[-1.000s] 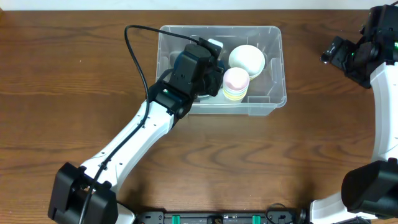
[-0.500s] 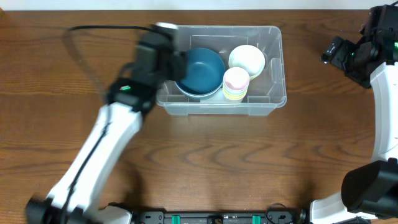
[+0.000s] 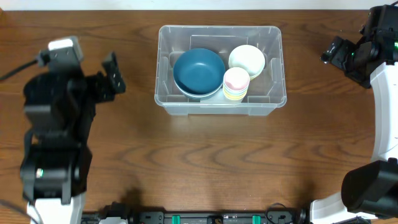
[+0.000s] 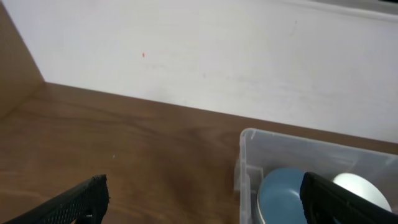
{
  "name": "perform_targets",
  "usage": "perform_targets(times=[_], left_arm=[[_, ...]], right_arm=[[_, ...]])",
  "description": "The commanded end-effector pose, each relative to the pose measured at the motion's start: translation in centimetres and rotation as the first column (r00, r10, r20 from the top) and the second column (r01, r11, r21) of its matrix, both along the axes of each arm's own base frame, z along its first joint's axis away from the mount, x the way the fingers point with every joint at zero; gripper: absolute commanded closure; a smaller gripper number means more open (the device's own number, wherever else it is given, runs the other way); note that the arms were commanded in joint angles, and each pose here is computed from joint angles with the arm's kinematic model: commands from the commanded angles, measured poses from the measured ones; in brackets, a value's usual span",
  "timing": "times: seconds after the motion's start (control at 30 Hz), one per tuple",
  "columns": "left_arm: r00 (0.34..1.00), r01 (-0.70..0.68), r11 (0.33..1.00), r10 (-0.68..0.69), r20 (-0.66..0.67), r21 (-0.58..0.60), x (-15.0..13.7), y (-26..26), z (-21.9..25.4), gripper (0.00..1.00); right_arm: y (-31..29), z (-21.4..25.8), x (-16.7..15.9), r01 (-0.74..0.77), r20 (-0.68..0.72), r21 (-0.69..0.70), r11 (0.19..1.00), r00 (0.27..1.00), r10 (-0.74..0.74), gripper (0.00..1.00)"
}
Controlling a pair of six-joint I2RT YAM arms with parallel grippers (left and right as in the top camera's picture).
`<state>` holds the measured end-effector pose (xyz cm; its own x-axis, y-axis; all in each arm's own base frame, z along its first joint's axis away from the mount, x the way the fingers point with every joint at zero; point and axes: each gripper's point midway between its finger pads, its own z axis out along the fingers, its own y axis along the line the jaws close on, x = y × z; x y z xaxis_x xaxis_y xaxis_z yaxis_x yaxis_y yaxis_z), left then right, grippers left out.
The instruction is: Pack container
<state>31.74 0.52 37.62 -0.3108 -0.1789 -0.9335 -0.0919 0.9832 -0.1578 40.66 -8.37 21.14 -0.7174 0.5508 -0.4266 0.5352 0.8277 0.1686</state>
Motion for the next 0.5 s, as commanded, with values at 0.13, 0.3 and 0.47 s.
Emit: perform_targets(times=[0.13, 0.3, 0.47], left_arm=[[1.000, -0.011, 1.000, 0.011, -0.005, 0.000, -2.7, 0.3, 0.5, 0.02], [0.996, -0.082, 0.988, 0.079, 0.030, 0.127, -2.4, 2.1, 1.4, 0.02], [0.997, -0.068, 0.989, 0.071, -0.021, 0.131, -3.8, 1.9, 0.3, 0.02]], right_arm=[[-0.3, 0.1, 0.2, 0.015, 0.004, -0.004, 1.000, 1.000, -0.015, 0.01], [-0.3, 0.1, 0.2, 0.015, 0.004, -0.004, 1.000, 1.000, -0.015, 0.01], [-0.3, 0.1, 0.2, 0.015, 0.004, -0.004, 1.000, 1.000, -0.015, 0.01]])
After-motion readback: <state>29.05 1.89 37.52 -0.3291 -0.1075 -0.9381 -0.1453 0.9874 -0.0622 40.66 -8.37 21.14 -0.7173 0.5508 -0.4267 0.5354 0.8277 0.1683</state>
